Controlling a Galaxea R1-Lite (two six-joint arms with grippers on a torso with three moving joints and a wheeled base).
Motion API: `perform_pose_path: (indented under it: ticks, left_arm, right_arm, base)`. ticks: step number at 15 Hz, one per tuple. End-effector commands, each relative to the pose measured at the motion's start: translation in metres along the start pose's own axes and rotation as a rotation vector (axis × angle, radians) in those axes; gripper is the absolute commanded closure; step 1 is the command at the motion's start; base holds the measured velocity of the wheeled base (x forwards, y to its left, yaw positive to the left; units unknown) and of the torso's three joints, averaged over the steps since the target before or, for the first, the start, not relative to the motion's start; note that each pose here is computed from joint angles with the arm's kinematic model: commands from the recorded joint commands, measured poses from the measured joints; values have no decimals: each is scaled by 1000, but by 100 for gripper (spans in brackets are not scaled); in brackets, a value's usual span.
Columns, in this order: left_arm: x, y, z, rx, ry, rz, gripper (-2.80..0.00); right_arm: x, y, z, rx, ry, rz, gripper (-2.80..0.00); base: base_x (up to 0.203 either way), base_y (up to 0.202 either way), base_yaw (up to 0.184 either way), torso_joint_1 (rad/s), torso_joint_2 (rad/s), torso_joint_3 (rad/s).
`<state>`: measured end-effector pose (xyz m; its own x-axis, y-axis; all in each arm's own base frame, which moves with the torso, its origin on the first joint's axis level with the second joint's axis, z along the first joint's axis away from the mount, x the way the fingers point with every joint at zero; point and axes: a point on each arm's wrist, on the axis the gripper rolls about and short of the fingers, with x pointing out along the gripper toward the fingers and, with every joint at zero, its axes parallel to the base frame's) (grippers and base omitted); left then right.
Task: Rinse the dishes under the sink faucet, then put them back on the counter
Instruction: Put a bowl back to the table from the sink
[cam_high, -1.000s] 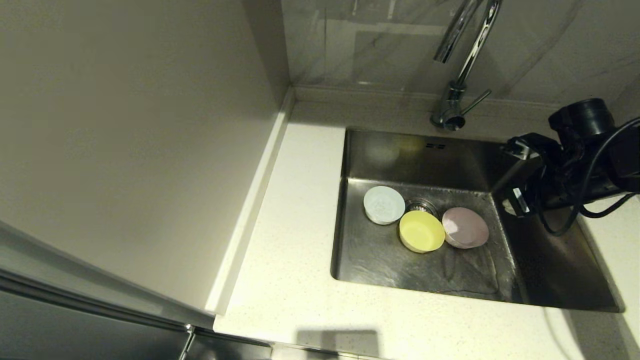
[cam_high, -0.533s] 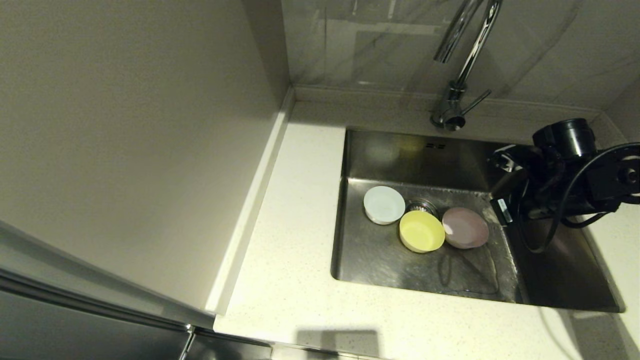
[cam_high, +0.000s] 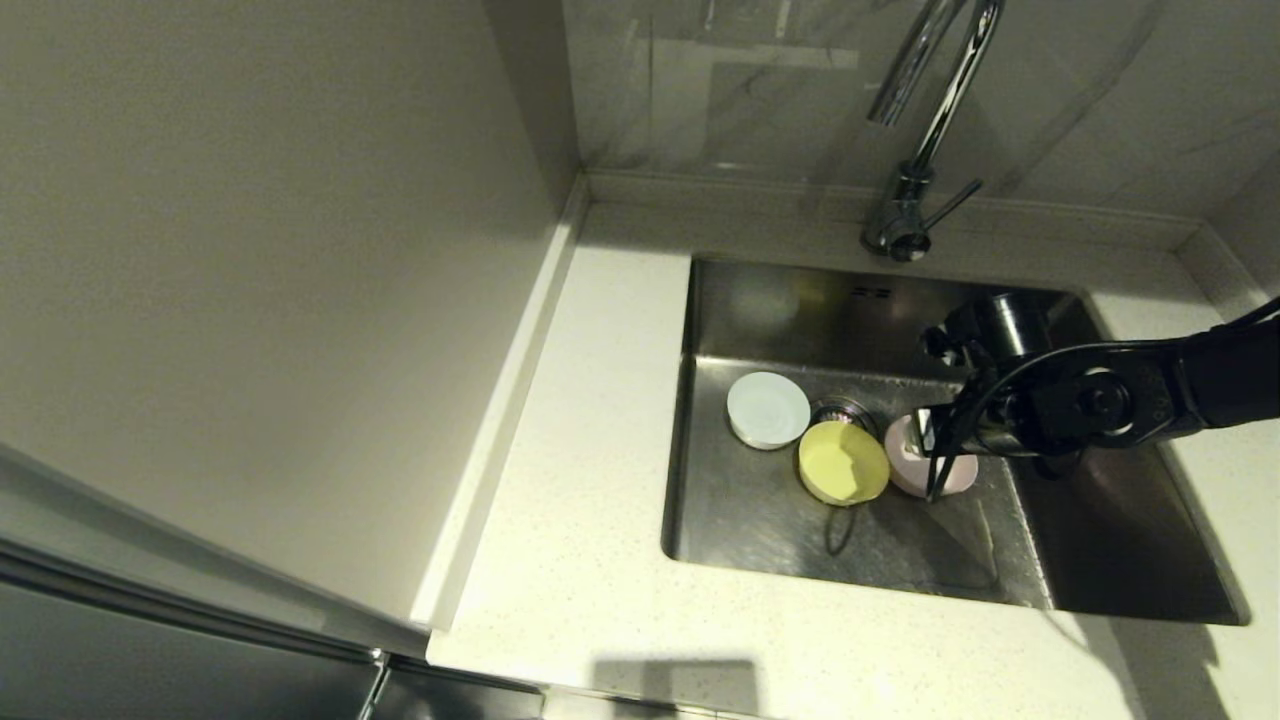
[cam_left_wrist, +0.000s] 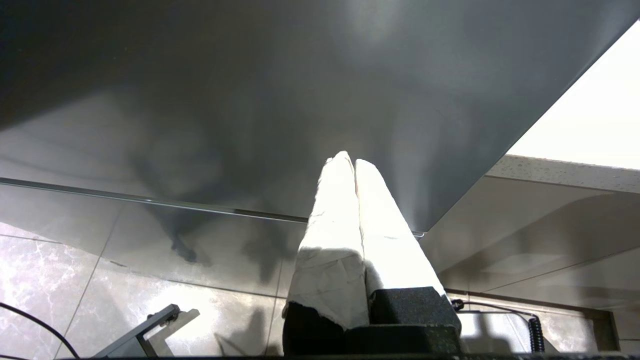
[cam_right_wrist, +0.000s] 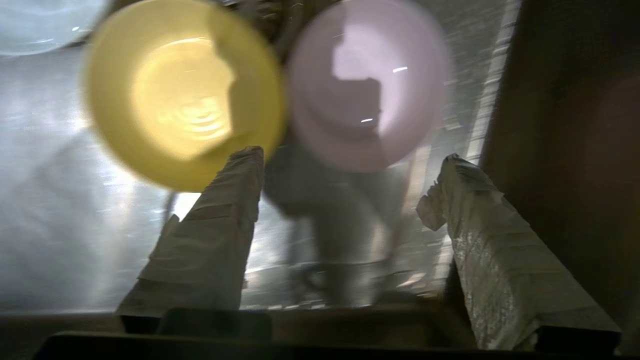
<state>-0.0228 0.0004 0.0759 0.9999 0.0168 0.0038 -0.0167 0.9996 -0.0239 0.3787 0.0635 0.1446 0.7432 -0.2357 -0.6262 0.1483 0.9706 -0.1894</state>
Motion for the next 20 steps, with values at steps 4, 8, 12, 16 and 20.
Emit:
perform_pose_path:
  ticks: [4, 8, 12, 16, 20]
  left_arm:
    - [0, 0, 0, -1, -2, 0, 0]
    - [0, 0, 0, -1, -2, 0, 0]
    - [0, 0, 0, -1, -2, 0, 0]
    - [0, 0, 0, -1, -2, 0, 0]
    - [0, 0, 0, -1, -2, 0, 0]
  right_arm:
    - [2, 49, -5, -14, -7, 82, -280]
    - [12, 75, 8, -11, -71, 157, -280]
    - [41, 101, 15, 8, -144, 180, -280]
    - [66, 109, 18, 39, -196, 172, -280]
    - [91, 110, 36, 89, -266, 115, -280]
  base:
    - [0, 0, 0, 0, 0, 0]
    - [0, 0, 0, 0, 0, 0]
    - [0, 0, 0, 0, 0, 0]
    - [0, 0, 0, 0, 0, 0]
    - [0, 0, 0, 0, 0, 0]
